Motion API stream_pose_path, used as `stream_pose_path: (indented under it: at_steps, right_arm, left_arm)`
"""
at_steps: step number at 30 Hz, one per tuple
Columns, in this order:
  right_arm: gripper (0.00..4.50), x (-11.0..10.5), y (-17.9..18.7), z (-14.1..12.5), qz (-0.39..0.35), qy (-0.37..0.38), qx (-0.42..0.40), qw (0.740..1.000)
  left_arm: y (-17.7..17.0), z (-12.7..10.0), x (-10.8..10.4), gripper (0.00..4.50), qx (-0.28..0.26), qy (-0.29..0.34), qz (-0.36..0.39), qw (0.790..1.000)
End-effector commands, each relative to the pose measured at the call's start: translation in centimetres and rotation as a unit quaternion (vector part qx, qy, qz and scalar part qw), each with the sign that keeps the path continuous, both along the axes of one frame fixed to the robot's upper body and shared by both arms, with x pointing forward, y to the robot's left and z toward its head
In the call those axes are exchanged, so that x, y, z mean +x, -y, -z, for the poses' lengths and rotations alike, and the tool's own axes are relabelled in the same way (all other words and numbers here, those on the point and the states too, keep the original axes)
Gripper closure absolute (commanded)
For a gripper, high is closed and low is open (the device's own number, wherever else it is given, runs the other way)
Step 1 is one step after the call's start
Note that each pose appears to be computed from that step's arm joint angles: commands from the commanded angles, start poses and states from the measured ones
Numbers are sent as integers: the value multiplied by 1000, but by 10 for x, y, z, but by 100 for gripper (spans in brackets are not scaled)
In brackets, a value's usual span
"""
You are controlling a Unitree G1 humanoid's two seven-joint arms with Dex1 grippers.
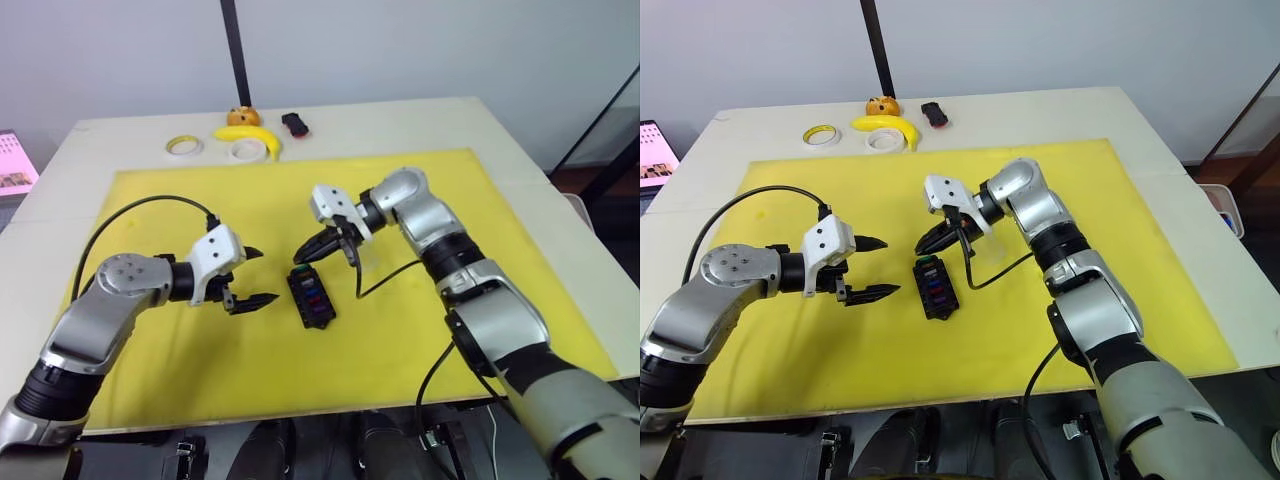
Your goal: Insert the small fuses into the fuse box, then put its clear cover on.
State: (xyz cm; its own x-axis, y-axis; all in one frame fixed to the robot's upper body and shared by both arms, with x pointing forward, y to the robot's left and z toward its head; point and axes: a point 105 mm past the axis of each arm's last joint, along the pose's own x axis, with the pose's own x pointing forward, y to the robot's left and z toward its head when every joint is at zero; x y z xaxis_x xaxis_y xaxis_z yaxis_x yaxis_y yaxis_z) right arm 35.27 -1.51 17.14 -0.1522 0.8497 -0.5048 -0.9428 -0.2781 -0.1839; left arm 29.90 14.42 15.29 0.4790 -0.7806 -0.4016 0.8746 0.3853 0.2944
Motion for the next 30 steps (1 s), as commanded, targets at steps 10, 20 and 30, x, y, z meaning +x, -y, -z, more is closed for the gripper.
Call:
stream_pose_path:
  at_steps: [10, 20, 30]
  right_arm:
    - [447, 8, 1, 11, 39, 14, 2, 999]
    - [447, 13, 7, 11, 46, 38, -6, 998]
    - [447, -5, 44, -66, 100, 99, 101, 985]
  left_arm:
    - [1, -9, -1, 0, -1, 24, -1, 1000]
    - [1, -8, -1, 0, -7, 25, -9, 1000]
    - [-11, -29, -13, 0, -63, 8, -29, 998]
